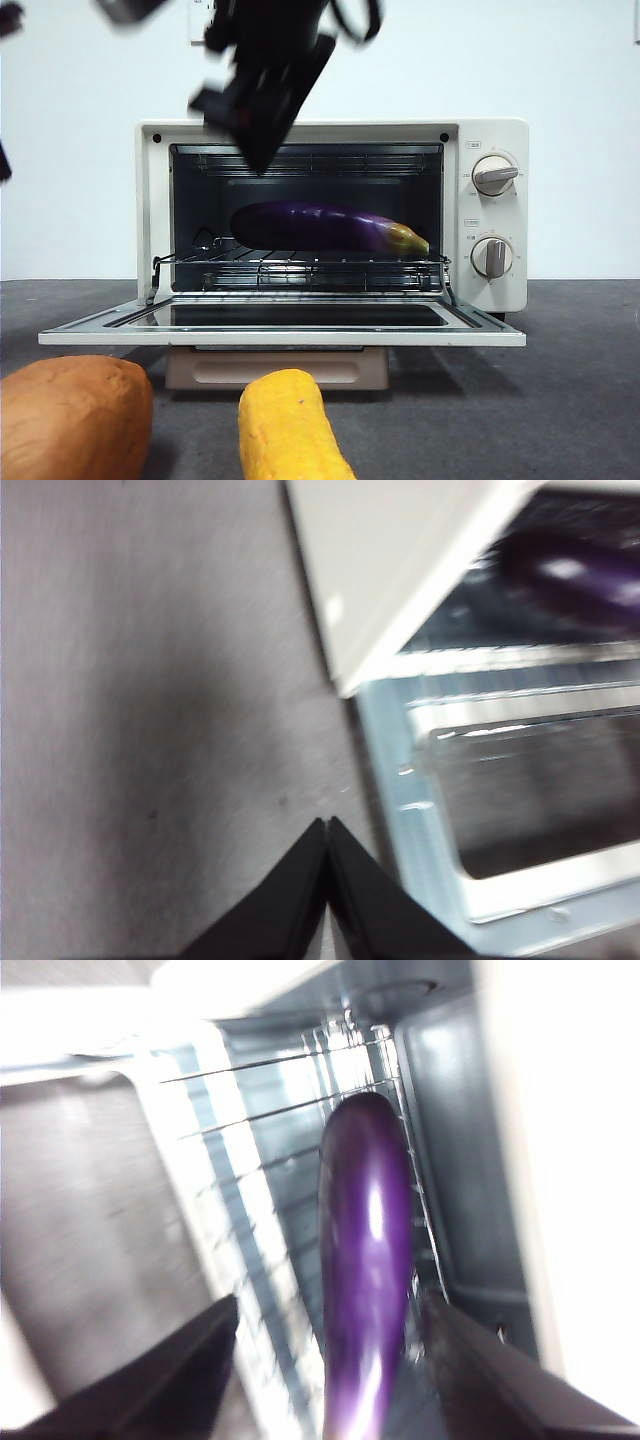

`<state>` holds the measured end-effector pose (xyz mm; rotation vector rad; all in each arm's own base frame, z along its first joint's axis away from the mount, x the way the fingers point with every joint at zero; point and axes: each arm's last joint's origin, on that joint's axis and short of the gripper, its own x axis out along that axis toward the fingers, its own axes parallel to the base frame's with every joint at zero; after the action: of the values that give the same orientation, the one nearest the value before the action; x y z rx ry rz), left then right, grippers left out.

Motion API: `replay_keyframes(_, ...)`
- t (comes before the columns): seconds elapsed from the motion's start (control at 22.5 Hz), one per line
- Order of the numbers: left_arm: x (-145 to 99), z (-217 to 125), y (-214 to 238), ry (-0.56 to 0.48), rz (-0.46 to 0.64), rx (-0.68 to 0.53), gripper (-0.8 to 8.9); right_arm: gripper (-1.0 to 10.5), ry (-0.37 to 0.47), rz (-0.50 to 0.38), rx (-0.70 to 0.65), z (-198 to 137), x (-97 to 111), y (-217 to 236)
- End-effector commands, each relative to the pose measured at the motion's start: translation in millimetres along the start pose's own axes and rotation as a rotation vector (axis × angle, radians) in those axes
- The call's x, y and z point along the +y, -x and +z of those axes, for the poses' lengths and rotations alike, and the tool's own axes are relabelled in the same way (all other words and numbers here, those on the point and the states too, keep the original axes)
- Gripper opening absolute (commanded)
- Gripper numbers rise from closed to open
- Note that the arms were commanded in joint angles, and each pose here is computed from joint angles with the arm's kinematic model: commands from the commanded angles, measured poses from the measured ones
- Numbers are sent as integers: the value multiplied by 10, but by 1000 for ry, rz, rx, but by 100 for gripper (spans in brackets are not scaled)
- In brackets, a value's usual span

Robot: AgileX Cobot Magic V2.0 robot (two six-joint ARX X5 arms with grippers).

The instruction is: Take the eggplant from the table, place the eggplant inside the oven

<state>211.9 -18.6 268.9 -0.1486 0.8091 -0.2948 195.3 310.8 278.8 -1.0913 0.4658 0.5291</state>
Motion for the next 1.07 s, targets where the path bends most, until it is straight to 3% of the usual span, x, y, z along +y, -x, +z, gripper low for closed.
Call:
replay_keyframes(0.04,51,-33,-190,29,-25,40,6,170,-101,84,-46,-32,-131,360)
replay_keyframes(0.18,110,-69,-467,62,-107,133,6,13,-153,168,-103,-239,-392,823)
replay_keyframes(0.44,241,-266,-998,156,-228,350,6,3,-322,102,-261,-616,-835,1538)
replay_keyframes(0.71,269,-387,-1203,221,-378,438,6,3,-383,66,-351,-834,-1001,1853)
replay_keyframes(1.07,250,-499,-1342,231,-411,516,6,3,-454,8,-418,-1068,-1134,2127)
